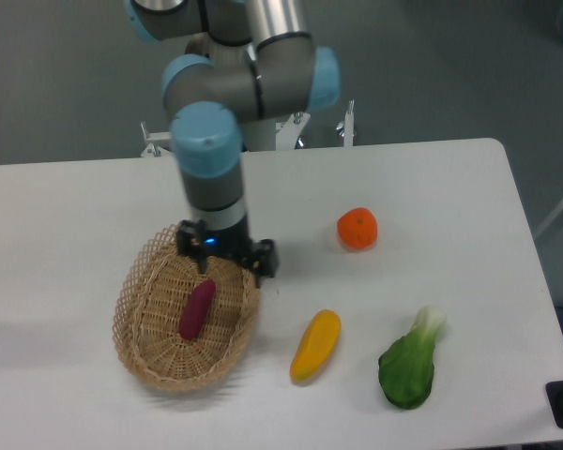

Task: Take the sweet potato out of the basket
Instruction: 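Move the open gripper over the wicker basket and lower toward the sweet potato, then close the gripper on the purple sweet potato inside the basket, then lift the sweet potato out of the basket and carry it beside the orange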

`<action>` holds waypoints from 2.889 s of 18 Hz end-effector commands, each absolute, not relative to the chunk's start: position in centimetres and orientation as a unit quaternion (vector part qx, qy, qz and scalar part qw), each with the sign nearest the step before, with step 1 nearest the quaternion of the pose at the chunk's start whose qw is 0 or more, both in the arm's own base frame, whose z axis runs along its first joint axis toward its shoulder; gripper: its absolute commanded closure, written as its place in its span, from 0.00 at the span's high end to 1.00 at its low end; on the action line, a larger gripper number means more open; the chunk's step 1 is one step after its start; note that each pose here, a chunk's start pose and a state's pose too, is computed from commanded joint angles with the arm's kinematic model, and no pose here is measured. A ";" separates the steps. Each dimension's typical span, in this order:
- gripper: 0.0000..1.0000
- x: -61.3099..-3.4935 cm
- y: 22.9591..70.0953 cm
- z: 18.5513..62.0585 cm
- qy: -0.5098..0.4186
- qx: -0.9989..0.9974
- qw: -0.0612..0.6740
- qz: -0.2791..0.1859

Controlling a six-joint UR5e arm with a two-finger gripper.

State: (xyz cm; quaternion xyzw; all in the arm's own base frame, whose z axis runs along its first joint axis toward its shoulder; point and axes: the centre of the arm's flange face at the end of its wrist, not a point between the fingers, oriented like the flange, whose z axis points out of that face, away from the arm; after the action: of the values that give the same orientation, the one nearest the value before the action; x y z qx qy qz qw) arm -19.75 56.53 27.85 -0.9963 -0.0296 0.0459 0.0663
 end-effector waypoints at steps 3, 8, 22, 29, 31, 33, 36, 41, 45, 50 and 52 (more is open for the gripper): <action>1.00 -18.0 58.0 25.6 -0.011 -0.996 0.069 0.047; 1.00 -17.9 58.5 23.3 -0.008 -0.998 0.055 0.041; 0.93 -18.3 59.0 20.5 -0.003 -0.999 0.031 0.041; 0.34 -18.4 58.9 20.8 0.000 -0.999 0.031 0.044; 0.31 -18.4 59.0 21.4 0.007 -0.998 0.036 0.047; 0.28 -18.5 59.0 21.4 0.015 -0.998 0.035 0.047; 0.25 -18.5 59.0 21.6 0.019 -0.998 0.038 0.049; 0.25 -20.2 60.0 27.3 0.022 -0.993 0.078 0.088; 0.26 -25.5 57.8 31.7 0.030 -0.988 0.098 0.118; 0.26 -33.4 54.3 35.4 0.013 -0.984 0.108 0.142; 0.26 -36.8 51.9 36.0 0.014 -0.983 0.106 0.149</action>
State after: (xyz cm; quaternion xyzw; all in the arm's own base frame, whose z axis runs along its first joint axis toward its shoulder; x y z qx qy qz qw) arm -36.83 51.87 36.03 -0.9831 0.0136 0.1487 0.1060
